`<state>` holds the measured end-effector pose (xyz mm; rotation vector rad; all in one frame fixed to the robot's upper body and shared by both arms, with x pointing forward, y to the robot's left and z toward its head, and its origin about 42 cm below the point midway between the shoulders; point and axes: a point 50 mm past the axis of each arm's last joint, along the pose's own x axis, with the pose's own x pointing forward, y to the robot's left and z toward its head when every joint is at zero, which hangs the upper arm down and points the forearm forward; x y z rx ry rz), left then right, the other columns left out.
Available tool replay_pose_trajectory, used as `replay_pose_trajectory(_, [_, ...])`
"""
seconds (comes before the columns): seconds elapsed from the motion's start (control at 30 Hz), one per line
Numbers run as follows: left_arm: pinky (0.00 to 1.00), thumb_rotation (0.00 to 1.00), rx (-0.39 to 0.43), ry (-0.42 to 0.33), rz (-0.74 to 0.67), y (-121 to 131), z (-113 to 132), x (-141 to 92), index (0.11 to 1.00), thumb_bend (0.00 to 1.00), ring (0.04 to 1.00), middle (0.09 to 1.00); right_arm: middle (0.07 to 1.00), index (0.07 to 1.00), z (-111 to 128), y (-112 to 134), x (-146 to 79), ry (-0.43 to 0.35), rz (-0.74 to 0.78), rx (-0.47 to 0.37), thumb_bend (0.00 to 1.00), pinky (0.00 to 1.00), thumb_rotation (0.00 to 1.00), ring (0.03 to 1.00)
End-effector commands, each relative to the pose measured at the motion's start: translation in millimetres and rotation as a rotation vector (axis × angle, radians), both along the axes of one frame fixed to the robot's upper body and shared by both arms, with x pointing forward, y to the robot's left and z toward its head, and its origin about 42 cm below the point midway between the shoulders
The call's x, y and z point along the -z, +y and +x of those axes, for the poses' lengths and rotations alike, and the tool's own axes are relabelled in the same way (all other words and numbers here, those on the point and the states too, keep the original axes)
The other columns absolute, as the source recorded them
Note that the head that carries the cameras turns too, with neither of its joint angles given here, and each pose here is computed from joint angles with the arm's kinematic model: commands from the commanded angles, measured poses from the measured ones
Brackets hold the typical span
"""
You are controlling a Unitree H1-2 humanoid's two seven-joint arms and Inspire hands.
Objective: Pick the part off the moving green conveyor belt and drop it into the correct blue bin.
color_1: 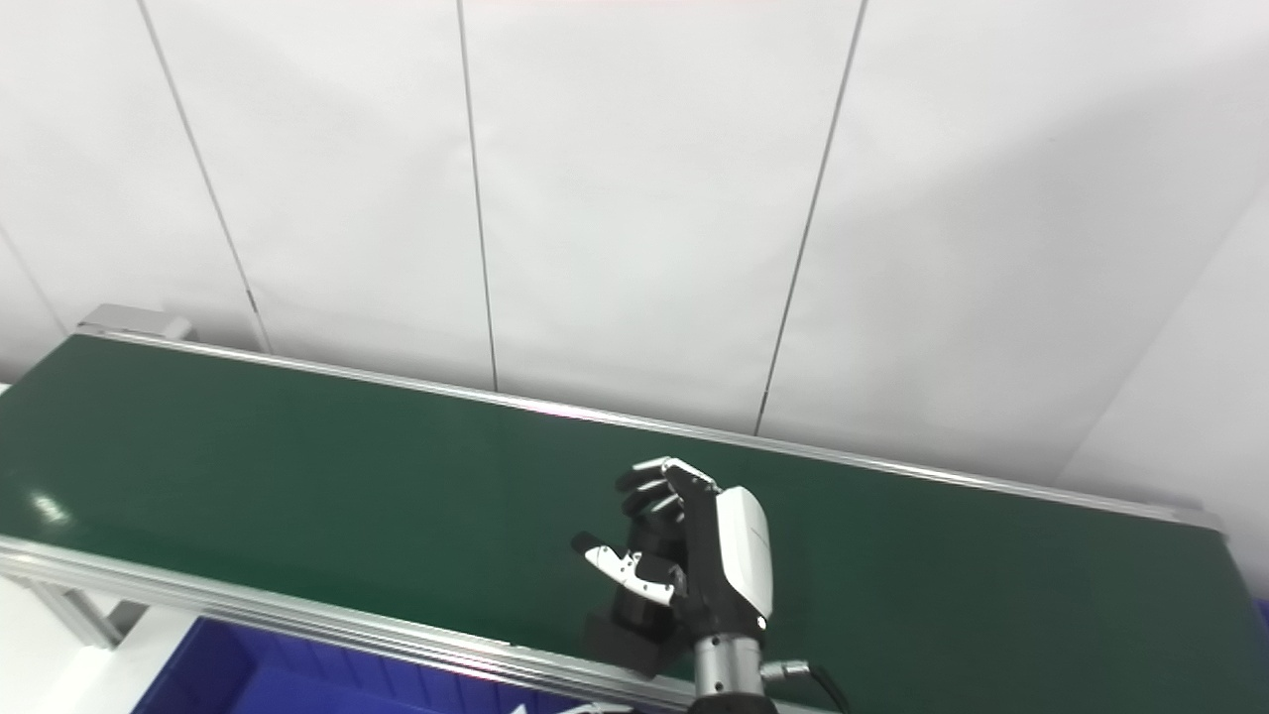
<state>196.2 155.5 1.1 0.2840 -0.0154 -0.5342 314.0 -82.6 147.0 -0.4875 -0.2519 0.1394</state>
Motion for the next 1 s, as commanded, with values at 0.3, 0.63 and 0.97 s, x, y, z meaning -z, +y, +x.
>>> replay_pose_trajectory(0.3, [0.80,0.28,-0.005,-0.045,-0.038,30.4,3.6,-15.1,0.812,0.82,0.813,0.818,0.473,0.487,-48.2,-45.1,-18.3,0.006,0.009,0.032,0.52,0.18,0.00,0.238])
replay_pose_trajectory(0.63, [0.81,0.29,-0.013,-0.053,-0.068,47.7,5.1,-26.0,0.798,0.86,0.819,0.815,0.474,0.487,-102.4,-72.8,-3.6,0.116,-0.030,0.090,0.52,0.18,0.00,0.261])
replay_pose_trajectory(0.97, [0.79,0.24,-0.009,-0.072,-0.093,61.9,8.0,-37.7,0.789,0.85,0.800,0.804,0.476,0.488,-120.6,-76.2,15.0,0.186,-0.063,0.125,0.52,0.22,0.00,0.288])
